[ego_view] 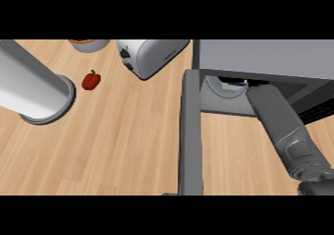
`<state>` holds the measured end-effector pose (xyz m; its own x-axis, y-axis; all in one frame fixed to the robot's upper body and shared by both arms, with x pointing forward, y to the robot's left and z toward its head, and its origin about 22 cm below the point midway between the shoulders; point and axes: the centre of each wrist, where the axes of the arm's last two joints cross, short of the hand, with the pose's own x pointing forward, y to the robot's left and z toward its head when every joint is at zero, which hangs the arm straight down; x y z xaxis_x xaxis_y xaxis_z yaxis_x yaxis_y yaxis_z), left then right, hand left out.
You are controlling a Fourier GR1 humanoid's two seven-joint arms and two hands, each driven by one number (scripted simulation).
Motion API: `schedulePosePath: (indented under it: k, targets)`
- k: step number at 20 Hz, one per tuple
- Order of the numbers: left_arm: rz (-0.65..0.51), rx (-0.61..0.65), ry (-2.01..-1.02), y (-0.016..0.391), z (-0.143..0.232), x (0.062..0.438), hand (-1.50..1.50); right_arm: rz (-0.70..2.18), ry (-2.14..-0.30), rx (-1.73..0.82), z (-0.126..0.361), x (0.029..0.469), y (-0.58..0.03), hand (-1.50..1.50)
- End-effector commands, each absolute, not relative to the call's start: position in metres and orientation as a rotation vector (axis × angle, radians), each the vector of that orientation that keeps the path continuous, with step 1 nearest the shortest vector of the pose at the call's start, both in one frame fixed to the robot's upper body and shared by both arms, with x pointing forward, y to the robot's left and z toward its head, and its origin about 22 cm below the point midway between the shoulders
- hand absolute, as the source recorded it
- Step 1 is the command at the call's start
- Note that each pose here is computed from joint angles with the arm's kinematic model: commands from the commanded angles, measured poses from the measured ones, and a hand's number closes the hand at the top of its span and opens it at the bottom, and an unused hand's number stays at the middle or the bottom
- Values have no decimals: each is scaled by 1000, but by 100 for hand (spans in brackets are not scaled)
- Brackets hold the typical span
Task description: Pick up the milk, place it into the microwave and close the microwave
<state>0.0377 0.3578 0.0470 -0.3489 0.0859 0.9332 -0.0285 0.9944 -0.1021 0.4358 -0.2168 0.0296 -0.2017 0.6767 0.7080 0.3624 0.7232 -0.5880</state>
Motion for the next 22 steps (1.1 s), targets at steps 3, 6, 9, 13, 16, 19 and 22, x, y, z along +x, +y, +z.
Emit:
schedulePosePath:
  k: [3, 6, 9, 13, 16, 19, 22]
  targets:
    - [55, -58, -1931, 358, 46, 48, -150, 441, -1792, -844, 27, 436, -223, -150]
    - [39, -65, -1933, 360, 48, 49, -150, 436, -1794, -764, 18, 433, -207, -150]
    - [15, -99, -1939, 356, 46, 55, -150, 415, -1818, -734, 20, 433, -219, -150]
    - [27, -133, -1930, 345, 44, 60, -150, 405, -1832, -599, 14, 430, -214, -150]
    - [0, -172, -1926, 336, 47, 59, -150, 357, -1859, -539, 21, 434, -217, -150]
    - [8, -190, -1919, 334, 38, 54, -150, 341, -1883, -459, 8, 427, -218, -150]
    - [11, -196, -1926, 320, 40, 69, -150, 338, -1892, -365, -6, 420, -199, -150]
